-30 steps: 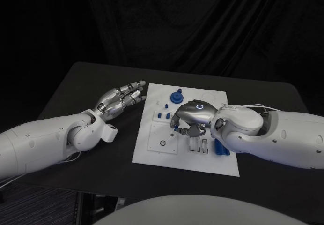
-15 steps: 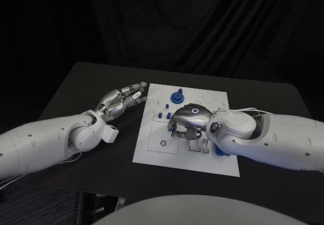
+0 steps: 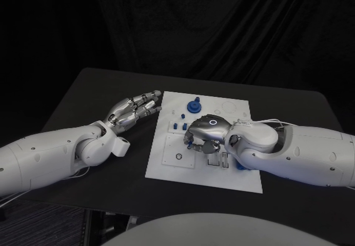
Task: Assemble the parts on the task board
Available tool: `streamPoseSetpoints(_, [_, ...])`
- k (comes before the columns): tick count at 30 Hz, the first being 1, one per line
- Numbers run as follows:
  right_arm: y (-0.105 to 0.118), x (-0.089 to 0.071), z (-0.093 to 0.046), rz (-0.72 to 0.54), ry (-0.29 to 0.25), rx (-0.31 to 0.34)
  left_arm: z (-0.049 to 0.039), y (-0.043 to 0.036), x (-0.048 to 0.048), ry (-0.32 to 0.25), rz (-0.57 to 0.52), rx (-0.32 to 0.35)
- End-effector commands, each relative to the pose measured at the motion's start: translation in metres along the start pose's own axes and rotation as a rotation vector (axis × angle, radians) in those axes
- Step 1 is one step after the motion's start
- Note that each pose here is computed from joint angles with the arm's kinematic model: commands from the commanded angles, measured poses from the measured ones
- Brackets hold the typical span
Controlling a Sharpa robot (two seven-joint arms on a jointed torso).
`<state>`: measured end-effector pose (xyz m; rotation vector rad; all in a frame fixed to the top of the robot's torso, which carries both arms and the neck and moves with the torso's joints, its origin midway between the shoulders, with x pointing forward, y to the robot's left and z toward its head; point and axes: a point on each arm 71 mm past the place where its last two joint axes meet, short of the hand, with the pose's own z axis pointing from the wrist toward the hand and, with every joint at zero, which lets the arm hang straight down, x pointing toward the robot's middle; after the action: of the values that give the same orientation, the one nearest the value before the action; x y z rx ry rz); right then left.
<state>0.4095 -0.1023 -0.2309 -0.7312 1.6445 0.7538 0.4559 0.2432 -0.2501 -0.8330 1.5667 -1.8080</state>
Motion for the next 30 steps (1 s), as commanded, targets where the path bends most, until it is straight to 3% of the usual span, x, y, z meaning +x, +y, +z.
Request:
streamPoseSetpoints(1, [-0.0005,0.0022,0.0002,-0.007,0.003,0.005,0.0005,-0.0001,0.0020,0.012,-0.017,0.010])
streamPoseSetpoints(30, [0.0021,0.0095,0.0005,0.004,0.020,0.002,0.0008,0.0023,0.0021,0.019,-0.023,-0.004])
